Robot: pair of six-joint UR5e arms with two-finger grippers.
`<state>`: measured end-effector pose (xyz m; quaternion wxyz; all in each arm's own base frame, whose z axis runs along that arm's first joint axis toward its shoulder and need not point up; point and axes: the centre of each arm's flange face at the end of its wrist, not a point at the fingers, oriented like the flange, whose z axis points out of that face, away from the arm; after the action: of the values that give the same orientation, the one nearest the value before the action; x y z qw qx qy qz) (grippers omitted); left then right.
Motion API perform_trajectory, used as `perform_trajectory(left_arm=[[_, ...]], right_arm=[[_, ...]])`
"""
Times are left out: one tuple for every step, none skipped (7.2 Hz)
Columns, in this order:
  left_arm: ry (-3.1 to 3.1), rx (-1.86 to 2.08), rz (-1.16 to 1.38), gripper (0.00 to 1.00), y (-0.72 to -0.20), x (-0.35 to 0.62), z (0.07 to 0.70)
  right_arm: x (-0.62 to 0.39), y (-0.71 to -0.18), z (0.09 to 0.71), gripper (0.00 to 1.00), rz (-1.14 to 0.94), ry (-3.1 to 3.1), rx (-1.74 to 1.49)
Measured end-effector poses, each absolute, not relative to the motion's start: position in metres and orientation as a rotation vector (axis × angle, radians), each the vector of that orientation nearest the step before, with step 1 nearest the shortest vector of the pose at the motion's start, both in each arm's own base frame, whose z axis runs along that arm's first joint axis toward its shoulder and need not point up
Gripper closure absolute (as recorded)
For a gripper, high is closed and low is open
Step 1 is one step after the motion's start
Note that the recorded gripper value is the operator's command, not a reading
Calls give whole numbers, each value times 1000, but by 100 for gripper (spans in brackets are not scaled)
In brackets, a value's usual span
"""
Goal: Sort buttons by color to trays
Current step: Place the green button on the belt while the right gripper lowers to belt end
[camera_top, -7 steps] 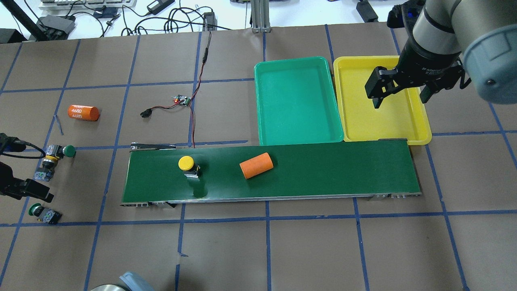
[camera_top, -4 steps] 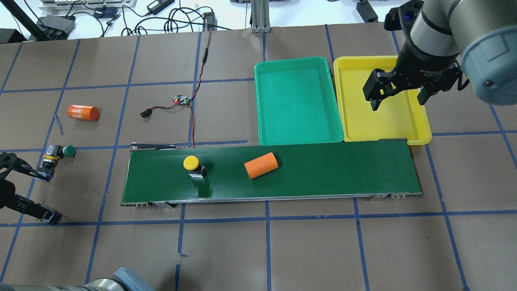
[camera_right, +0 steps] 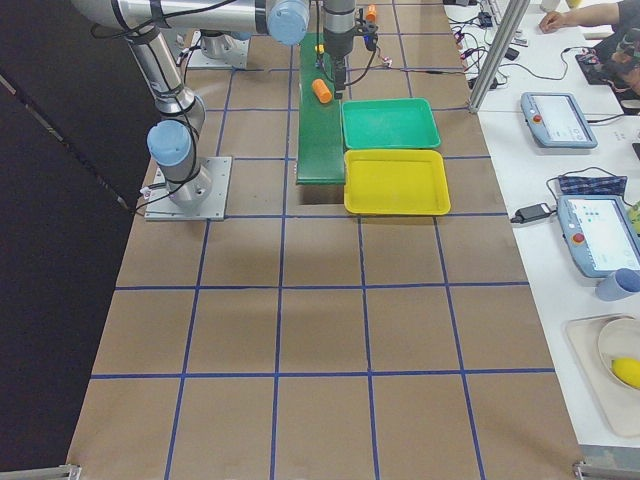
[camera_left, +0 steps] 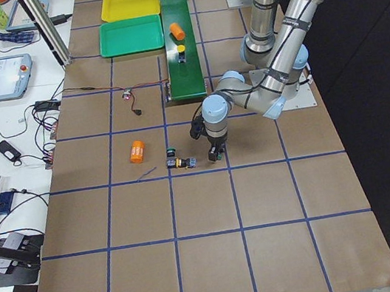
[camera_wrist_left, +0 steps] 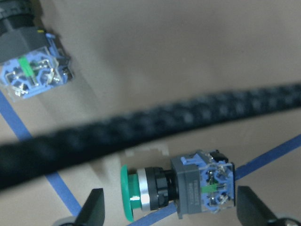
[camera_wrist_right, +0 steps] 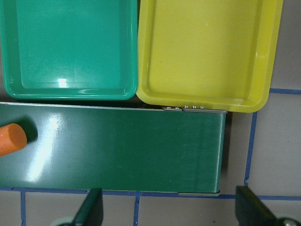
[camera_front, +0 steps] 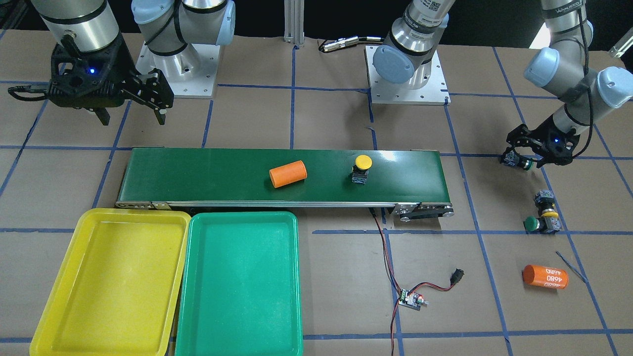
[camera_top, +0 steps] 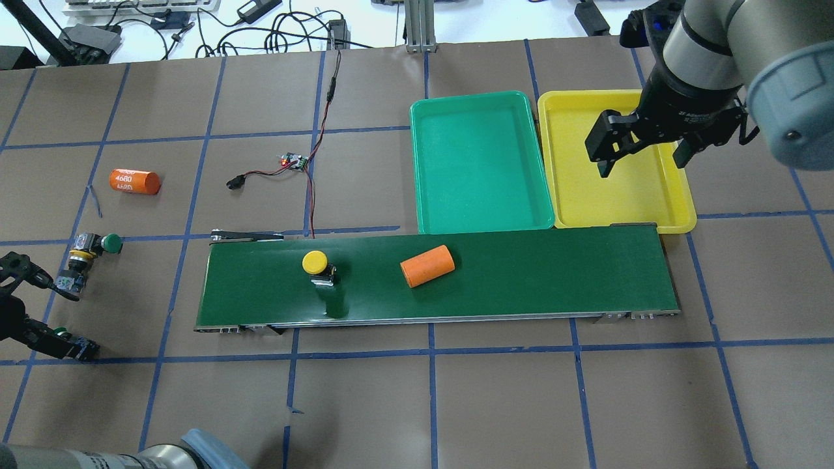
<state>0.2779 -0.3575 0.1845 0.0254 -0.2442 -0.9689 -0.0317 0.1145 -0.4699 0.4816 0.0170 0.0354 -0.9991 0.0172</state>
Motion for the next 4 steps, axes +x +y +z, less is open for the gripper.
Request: perform_trajectory(left_arm=[[-2986,-757,-101,0,-356,276,181],[-2979,-758,-104,0,-355,275,178],[-2975,-757,-106,17,-355,274,176],[-2974,-755,-104,51,-355,274,174]], right_arm=[[116,-467,483,0,52,-3115,112],[116,-461,481,0,11,-3119,111],[117,-454,470,0,-75,-3123,110],[122,-447,454,0,-166,-3132,125]])
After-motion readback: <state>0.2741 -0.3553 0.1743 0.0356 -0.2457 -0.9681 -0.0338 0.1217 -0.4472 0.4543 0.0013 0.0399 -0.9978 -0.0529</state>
